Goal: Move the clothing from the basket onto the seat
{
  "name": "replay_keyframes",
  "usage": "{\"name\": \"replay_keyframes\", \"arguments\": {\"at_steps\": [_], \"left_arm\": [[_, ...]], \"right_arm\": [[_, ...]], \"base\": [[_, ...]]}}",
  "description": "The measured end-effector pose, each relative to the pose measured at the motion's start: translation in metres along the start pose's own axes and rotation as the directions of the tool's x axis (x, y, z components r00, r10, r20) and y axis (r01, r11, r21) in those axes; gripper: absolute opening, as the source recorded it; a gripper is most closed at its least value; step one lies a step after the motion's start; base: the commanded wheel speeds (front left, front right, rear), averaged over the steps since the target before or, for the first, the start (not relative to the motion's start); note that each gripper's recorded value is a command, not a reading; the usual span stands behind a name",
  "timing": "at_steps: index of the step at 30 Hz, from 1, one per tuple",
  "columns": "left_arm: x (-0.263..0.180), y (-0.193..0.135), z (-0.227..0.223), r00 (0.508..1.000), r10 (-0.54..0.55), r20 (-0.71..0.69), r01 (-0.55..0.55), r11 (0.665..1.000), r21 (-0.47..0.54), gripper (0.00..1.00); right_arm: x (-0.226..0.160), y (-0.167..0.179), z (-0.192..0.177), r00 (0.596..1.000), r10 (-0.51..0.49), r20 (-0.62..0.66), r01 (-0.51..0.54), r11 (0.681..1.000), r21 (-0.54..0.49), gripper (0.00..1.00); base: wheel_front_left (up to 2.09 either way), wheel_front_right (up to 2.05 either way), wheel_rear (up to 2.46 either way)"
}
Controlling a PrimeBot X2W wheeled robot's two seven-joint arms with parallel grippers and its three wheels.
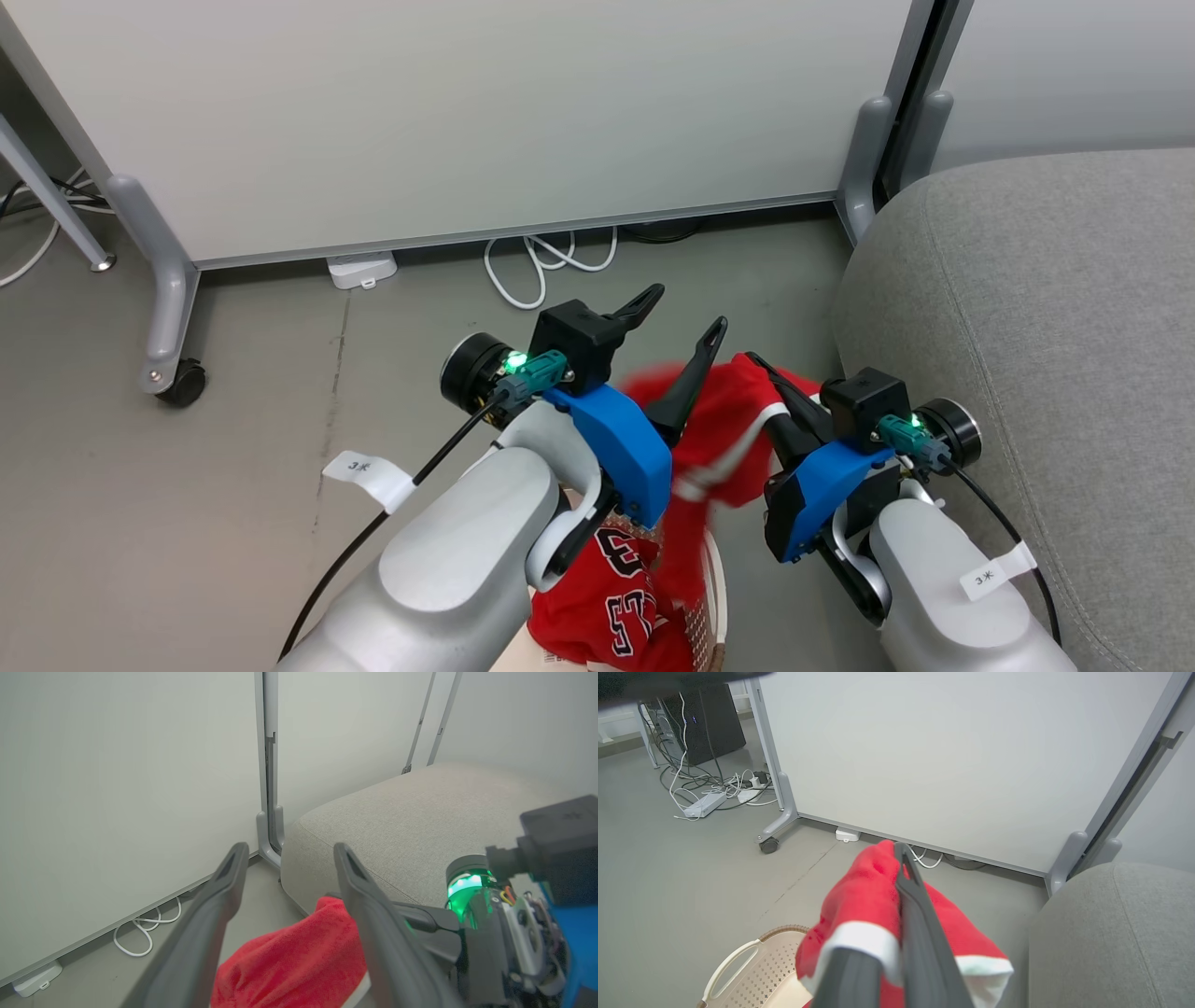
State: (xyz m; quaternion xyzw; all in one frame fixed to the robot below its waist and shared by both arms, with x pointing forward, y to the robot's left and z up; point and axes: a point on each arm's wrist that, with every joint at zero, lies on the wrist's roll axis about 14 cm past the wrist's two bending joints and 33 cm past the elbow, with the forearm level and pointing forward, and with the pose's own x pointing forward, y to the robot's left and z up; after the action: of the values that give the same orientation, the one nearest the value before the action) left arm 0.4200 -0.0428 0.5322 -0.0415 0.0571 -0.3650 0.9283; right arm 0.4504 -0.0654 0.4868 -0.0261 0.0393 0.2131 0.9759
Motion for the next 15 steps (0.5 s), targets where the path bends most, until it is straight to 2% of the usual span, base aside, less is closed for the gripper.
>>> {"name": "replay_keyframes", "arguments": {"at_steps": [15], "left_arm": [[-0.023, 0.022, -0.006, 0.992, 0.078, 0.098, -0.073, 0.996, -0.058, 1.00]], "right_arm": [[-0.002, -0.003, 0.009, 0.999, -0.008, 0.033, 0.008, 1.000, -0.001, 0.00]], "base": [[0.00, 0.00, 0.00]]}}
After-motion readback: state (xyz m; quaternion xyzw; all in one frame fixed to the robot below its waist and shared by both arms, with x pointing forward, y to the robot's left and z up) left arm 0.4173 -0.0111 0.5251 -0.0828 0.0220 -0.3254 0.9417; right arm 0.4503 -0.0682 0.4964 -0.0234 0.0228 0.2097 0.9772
